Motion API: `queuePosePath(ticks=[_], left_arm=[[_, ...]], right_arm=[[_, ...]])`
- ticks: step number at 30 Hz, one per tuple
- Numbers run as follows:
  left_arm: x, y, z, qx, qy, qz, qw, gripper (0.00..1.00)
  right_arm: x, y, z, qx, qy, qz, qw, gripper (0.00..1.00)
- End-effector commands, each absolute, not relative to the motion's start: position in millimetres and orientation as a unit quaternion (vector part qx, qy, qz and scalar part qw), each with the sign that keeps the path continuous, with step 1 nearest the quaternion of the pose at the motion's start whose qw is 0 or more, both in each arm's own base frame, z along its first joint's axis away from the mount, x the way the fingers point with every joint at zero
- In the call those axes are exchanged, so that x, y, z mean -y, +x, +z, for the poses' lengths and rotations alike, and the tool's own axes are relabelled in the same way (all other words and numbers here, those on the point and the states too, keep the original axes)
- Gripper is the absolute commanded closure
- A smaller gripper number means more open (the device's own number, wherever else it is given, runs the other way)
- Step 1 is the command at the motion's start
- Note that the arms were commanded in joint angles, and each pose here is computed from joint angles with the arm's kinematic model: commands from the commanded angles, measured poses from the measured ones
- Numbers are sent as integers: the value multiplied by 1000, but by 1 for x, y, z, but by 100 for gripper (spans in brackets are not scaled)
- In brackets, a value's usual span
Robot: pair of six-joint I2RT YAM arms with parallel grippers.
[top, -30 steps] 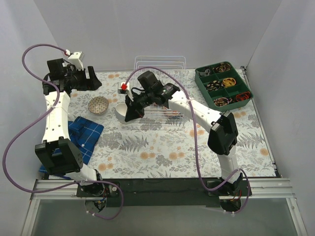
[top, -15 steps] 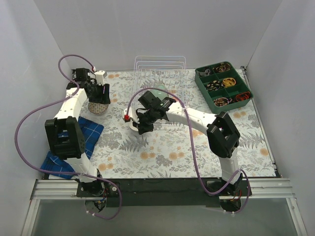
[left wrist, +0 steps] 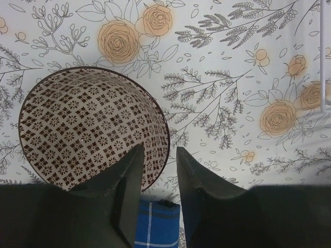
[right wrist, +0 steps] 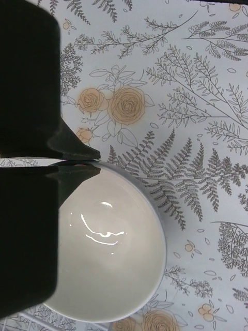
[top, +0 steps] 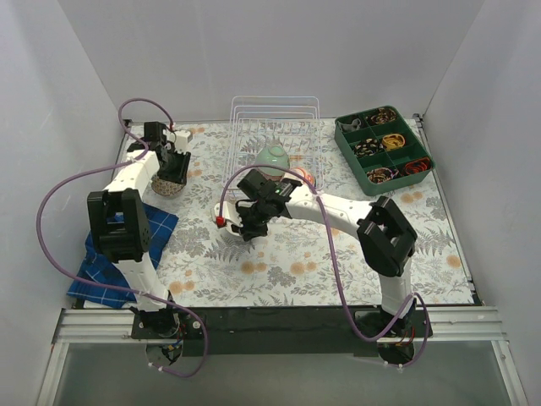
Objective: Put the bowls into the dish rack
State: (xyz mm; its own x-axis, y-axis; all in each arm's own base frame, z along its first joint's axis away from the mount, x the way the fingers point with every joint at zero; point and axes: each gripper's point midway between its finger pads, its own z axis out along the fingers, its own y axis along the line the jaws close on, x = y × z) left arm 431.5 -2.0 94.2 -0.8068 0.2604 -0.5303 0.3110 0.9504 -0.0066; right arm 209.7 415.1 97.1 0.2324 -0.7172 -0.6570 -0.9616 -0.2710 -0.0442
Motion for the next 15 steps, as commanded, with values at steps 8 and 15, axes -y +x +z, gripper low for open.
queuePosePath(ticks=[8, 15], left_arm=[[-1, 439, 80, -950, 163, -17, 265, 72], [0, 442, 82, -949, 161, -19, 272, 87]], right_arm=[[-423, 212, 121, -523, -766, 247, 279, 99], [-420, 214, 119, -523, -771, 236, 278, 87]])
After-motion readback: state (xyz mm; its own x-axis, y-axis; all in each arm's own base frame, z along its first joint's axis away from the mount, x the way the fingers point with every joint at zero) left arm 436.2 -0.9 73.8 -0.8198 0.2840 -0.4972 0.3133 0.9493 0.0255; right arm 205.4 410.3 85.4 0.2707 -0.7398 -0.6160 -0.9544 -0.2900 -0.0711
